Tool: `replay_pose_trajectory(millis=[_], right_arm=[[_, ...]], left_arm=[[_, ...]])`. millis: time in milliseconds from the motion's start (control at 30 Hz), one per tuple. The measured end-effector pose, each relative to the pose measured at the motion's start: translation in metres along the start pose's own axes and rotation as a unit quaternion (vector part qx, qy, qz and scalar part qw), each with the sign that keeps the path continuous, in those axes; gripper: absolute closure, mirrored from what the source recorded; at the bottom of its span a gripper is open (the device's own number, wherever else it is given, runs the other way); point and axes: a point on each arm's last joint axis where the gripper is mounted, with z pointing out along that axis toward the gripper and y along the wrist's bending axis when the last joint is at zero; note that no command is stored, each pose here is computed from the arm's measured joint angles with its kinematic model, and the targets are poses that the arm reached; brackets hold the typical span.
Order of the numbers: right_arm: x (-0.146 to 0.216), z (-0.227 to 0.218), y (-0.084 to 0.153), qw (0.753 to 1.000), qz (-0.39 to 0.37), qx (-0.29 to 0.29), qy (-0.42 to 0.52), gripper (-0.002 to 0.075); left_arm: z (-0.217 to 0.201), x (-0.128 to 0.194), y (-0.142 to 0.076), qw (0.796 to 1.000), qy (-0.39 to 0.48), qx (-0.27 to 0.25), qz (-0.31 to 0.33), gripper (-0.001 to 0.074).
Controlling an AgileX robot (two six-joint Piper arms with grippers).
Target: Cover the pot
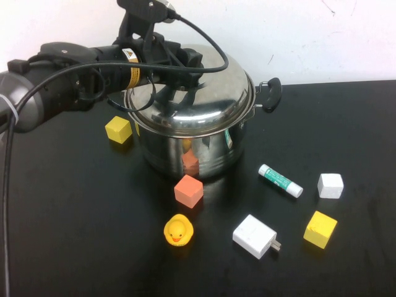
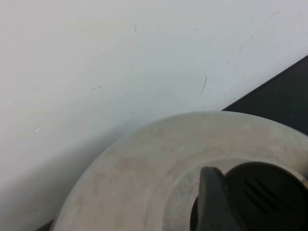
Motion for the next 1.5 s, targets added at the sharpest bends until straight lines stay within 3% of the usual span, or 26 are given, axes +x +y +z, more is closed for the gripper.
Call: replay_pose_trajectory(millis=[300, 833, 1033, 1133, 1300, 1367, 1500], right_arm=[[0.0, 0.0, 0.0, 1.0, 0.0, 0.0, 0.0, 0.0728], [0.0, 0.0, 0.0, 1.0, 0.0, 0.0, 0.0, 0.0728], [0.0, 0.0, 0.0, 1.0, 0.0, 0.0, 0.0, 0.0728], [0.0, 0.0, 0.0, 1.0, 0.0, 0.0, 0.0, 0.0728], [0.0, 0.0, 0.0, 1.0, 0.0, 0.0, 0.0, 0.0728], [0.0, 0.0, 0.0, 1.0, 0.0, 0.0, 0.0, 0.0728], [0.0, 0.0, 0.0, 1.0, 0.0, 0.0, 0.0, 0.0728]], left_arm=[[0.001, 0.001, 0.0, 0.999, 0.001, 0.002, -0.039, 0.04], [0.002, 0.0, 0.0, 0.999, -0.001, -0.018, -0.043, 0.0399], [-0.002, -0.002, 0.004, 0.998, -0.005, -0.049, -0.043, 0.0228], [-0.017, -0.018, 0.003, 0.997, -0.026, -0.058, -0.037, 0.0211], [-0.068, -0.068, -0.001, 0.99, -0.101, -0.097, -0.021, 0.0309], [-0.092, -0.086, -0.004, 0.985, -0.132, -0.111, -0.016, 0.0387], [-0.145, -0.121, -0.016, 0.972, -0.197, -0.125, -0.004, 0.0618]])
